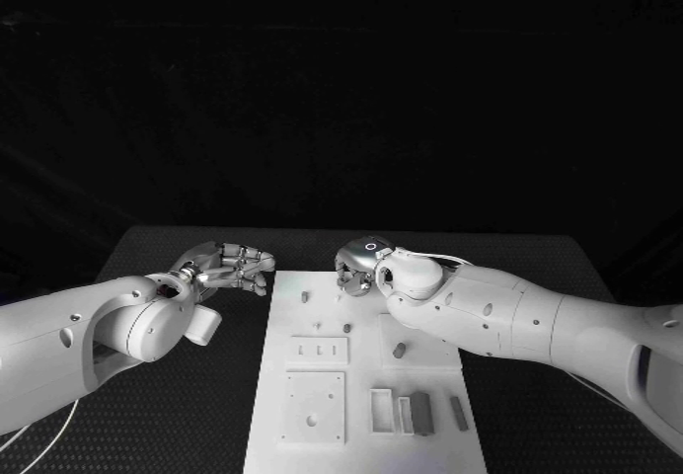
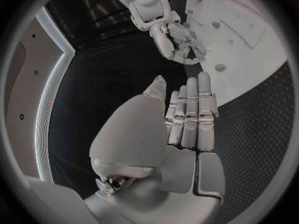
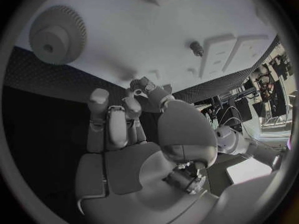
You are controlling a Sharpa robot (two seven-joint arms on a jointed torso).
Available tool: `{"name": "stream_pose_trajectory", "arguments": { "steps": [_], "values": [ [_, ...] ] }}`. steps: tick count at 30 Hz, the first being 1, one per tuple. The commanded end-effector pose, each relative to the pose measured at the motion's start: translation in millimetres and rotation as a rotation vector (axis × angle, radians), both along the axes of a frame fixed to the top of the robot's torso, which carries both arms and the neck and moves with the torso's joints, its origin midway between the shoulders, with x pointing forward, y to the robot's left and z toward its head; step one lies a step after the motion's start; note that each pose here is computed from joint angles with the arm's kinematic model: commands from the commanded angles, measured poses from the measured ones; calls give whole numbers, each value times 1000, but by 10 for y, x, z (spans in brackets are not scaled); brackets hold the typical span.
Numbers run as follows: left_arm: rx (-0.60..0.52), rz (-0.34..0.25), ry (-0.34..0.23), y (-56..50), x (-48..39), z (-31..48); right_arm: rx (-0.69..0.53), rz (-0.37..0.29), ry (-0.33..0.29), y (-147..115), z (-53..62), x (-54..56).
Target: Assemble the parts on the task board
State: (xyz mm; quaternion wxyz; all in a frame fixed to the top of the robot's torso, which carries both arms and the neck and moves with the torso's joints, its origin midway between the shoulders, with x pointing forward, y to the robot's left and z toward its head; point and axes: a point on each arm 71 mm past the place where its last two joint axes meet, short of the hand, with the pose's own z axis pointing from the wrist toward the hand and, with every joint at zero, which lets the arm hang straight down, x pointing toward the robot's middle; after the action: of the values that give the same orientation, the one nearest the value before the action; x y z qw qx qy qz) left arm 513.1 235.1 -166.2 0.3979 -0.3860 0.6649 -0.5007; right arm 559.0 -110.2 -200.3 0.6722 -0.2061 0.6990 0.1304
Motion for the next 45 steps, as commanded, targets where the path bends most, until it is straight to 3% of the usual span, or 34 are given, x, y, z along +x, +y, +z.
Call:
{"name": "stream_pose_trajectory", "arguments": {
  "steps": [1,19,25,30,34,45],
  "values": [
    [-4,-19,-6,-25,0,19,-8,-4,-1,2,-28,-3],
    [-3,-16,-6,-10,4,29,38,-11,-1,-45,-13,-5],
    [-1,-10,-7,12,5,32,70,-4,-25,-123,27,-59],
    [0,-8,-7,23,5,32,103,-27,-48,-329,130,-145],
    [1,0,-6,64,-2,32,113,-55,-50,-537,234,-144],
    [2,3,-8,78,6,31,99,-115,15,-1050,383,-185]
  ]
}}
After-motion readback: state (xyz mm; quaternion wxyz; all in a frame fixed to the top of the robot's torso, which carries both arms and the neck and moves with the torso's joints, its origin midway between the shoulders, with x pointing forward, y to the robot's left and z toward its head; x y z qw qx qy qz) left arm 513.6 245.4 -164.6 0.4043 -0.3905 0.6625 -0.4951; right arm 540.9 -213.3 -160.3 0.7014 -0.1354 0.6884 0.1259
